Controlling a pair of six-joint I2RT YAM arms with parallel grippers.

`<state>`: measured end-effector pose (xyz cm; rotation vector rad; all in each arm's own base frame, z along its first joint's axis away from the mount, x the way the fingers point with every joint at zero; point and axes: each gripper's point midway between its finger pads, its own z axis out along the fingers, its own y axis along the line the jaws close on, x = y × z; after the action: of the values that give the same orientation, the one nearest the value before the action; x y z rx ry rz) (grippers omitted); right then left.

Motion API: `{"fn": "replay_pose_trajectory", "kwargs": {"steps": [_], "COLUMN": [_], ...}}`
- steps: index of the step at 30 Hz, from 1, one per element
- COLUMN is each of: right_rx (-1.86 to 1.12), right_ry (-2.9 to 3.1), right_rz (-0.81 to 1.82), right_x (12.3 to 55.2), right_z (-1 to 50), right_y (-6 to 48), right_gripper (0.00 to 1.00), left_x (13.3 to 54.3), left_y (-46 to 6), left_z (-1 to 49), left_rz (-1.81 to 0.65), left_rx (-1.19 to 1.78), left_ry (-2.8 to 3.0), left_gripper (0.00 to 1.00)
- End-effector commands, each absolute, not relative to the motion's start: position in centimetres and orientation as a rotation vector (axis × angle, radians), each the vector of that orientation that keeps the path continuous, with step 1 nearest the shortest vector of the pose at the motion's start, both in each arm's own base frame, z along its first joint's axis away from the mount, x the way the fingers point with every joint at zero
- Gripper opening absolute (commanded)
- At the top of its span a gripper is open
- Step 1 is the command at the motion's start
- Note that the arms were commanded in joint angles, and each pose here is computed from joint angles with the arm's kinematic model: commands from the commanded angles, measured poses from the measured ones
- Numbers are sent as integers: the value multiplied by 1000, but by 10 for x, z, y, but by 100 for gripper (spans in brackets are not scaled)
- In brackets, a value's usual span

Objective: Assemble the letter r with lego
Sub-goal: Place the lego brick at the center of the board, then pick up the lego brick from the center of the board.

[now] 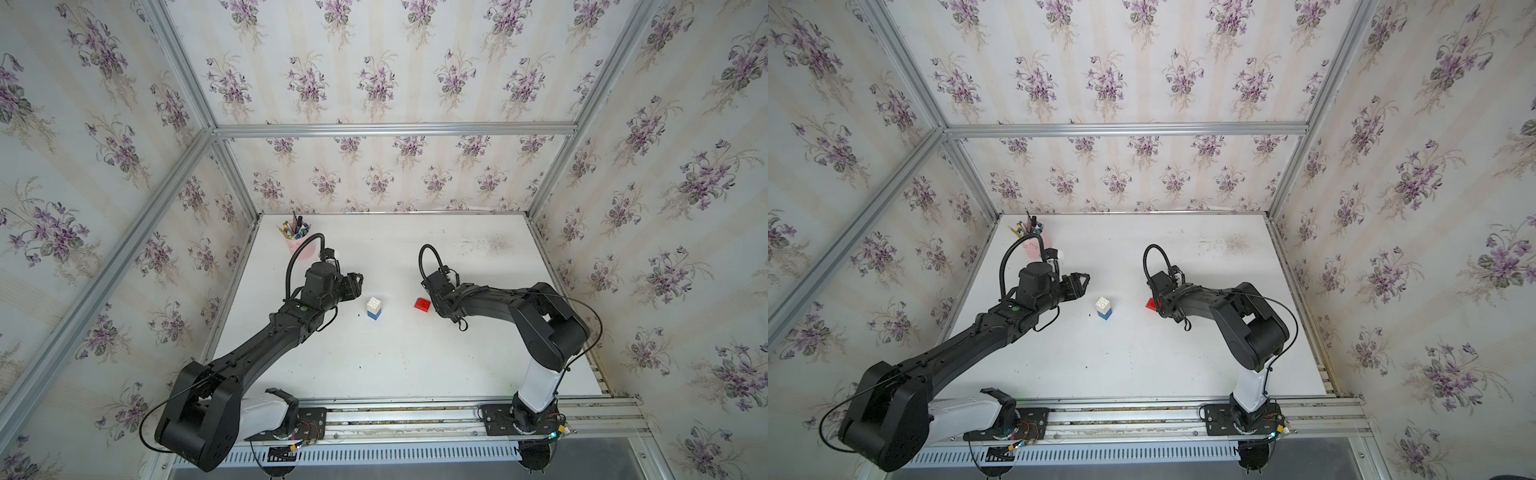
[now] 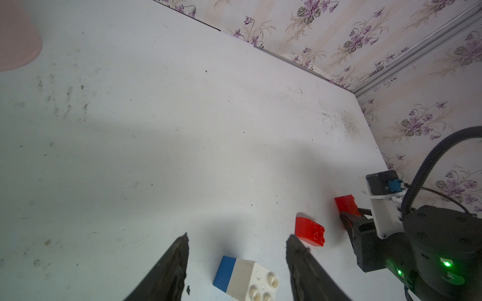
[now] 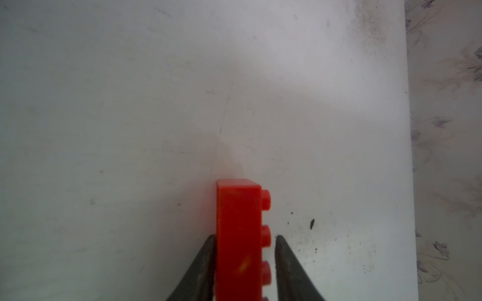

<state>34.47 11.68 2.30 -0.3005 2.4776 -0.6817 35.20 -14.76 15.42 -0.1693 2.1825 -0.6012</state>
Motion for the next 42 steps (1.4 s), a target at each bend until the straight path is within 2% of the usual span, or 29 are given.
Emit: {"fn": "replay_pose_trajectory", "kwargs": {"steps": [1,3,7,11,13,15,19,21,22,23,24,31,42], "right_rx": [-332,-335,-331,-251,-168,-100,74,153,183,203,223,260,285], "right_ry": [2539,2543,2529,2469,2442,2412,2380,2375,2364,2350,2343,2371,2441], "right_rz": [-686,-639,-497,-281,-107,109,329,523,598,661,690,658,595], "right_x": [331,332,333,339,345,349,359,362,362,362,362,360,357], "right_z": [11,12,21,57,77,94,106,102,101,101,99,82,52], "right_y": [122,131,149,165,166,167,143,136,132,129,125,104,95], "right_gripper": [56,65,65,65,59,49,31,28,31,37,40,41,37], "left_x": [354,354,353,353,353,354,353,353,353,352,351,349,348], "left_y": [-147,-146,-146,-146,-146,-146,-146,-146,-146,-145,-145,-142,-142], "left_z": [161,161,160,160,161,160,162,163,164,164,165,165,163], "left_rz": [-599,-595,-590,-589,-589,-590,-590,-591,-590,-589,-588,-578,-579], "left_rx": [-167,-165,-163,-161,-159,-158,-154,-154,-155,-153,-153,-166,-176], "left_ry": [2158,2158,2163,2163,2161,2161,2160,2158,2156,2158,2158,2161,2171], "left_gripper": [62,62,62,62,62,62,62,62,62,62,62,62,62]}}
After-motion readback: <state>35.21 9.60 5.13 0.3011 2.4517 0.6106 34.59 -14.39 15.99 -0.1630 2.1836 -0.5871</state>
